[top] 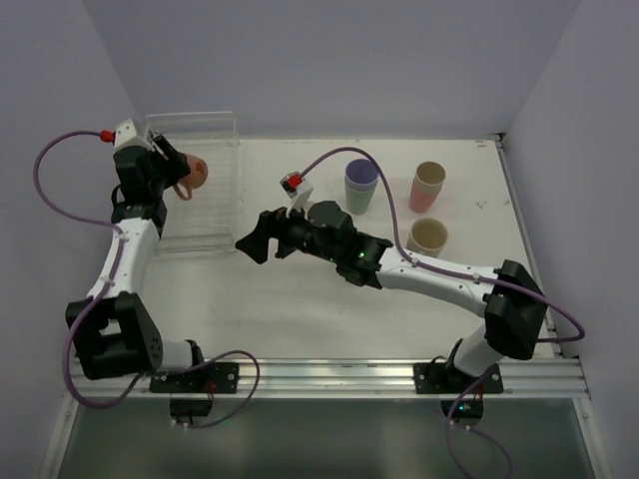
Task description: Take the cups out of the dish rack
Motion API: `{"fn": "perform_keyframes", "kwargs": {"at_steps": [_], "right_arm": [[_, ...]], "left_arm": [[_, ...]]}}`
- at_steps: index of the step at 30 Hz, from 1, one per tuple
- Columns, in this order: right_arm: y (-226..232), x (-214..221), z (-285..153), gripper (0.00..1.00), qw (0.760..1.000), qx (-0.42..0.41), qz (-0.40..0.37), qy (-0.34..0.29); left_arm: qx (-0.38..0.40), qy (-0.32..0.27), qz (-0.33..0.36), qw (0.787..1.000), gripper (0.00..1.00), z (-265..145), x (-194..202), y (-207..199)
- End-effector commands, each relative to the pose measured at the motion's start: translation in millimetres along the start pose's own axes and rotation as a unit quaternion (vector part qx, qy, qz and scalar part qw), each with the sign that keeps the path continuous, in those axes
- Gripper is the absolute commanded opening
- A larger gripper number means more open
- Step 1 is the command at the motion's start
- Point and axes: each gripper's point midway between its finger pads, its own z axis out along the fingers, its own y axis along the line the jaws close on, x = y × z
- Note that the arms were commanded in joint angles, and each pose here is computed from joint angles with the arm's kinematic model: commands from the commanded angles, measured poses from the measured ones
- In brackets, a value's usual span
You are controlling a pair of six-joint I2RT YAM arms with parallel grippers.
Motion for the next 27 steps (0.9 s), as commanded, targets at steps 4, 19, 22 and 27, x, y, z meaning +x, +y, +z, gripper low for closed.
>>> {"fn": "perform_keyframes", "kwargs": {"at_steps": [4,19,22,27], "right_arm": [[24,-64,31,0.89,0.995,-0.060,0.057,-0.058],[14,-98,27,0.92,0.980,-0.162,0.095,-0.066],[15,-100,26,0.92,0.980,-0.163,0.085,-0.069],[17,-104,20,0.92,0.981,-0.166,0.070,-0.078]], "left_arm": [[0.107,-0.110,-0.053,0.987,0.01,-78,-58,-45],[0.331,-0.121,-0.143,0.925,0.00,-187,-72,-118],[0.360,-0.109,-0.154,0.914,0.00,-194,-70,-127],[0.408,-0.074,-0.172,0.894,0.00,-205,-60,-140]]}}
